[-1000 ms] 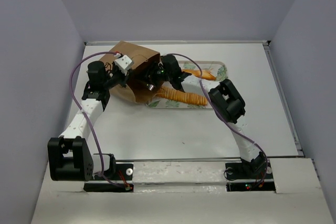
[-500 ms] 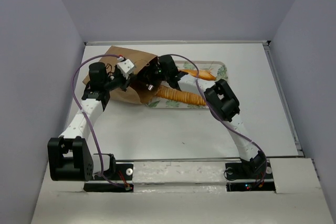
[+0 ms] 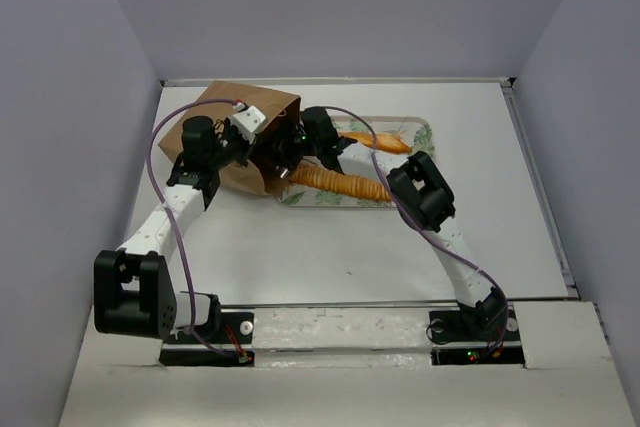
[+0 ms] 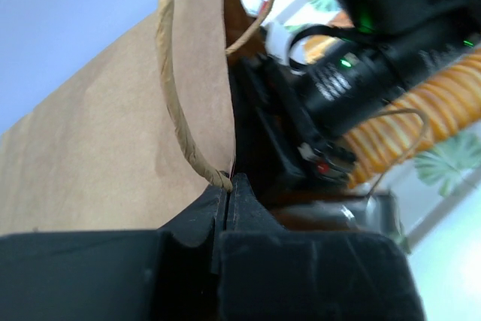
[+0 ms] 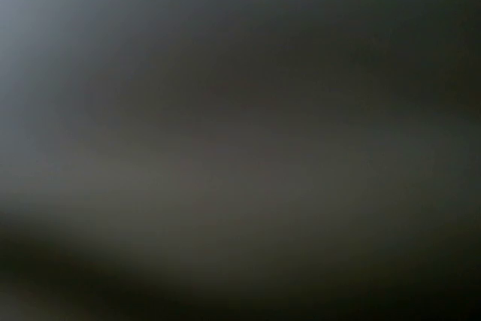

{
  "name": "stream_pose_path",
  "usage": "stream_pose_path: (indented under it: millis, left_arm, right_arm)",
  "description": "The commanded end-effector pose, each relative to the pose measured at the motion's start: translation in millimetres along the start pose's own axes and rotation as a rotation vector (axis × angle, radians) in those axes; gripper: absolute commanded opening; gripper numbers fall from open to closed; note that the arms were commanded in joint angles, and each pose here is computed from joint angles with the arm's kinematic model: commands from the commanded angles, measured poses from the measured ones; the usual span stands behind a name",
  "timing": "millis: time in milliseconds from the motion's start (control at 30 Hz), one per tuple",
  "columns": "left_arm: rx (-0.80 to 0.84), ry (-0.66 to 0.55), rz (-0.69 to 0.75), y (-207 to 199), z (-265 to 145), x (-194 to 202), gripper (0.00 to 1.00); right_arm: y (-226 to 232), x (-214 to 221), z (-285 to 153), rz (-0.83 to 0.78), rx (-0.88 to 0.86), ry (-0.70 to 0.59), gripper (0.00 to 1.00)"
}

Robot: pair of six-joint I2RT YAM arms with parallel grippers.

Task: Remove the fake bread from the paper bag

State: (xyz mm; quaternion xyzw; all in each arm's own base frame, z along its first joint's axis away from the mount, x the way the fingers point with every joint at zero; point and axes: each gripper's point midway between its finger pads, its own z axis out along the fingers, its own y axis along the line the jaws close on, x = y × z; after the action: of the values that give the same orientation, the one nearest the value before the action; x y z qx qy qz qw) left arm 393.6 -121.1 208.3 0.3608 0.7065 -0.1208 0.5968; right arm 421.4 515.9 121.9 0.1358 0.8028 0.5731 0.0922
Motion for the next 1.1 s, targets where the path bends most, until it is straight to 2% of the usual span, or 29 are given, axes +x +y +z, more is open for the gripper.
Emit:
stream_pose_path:
  millis: [0,200,567,900,1067]
  left_arm:
    - [-0.220,-0.077,0.065,41.9,2.1,-47.0,0.00]
    - [-0.273,-0.057,0.014,34.8,5.9,-47.3,0.00]
    - [-0.265,0.017,0.032,27.9,12.6,-24.2,0.00]
    - [-0.253,0.052,0.037,23.3,11.7,-11.5,0.00]
    - [-0.215,0.002,0.020,16.5,10.9,-25.8,0.00]
  right_arm:
    - [41.2,23.0,-13.3,-0.059,-0.068,0.019,0.56]
    - [37.5,27.8,-17.3,-0.067,-0.052,0.000,0.56]
    - [57.5,40.7,-24.7,-0.157,-0.044,-0.017,0.56]
    - [55.4,33.6,-43.5,-0.183,0.002,-0.107,0.56]
    - [40.8,38.8,-26.5,-0.149,0.006,-0.039,0.56]
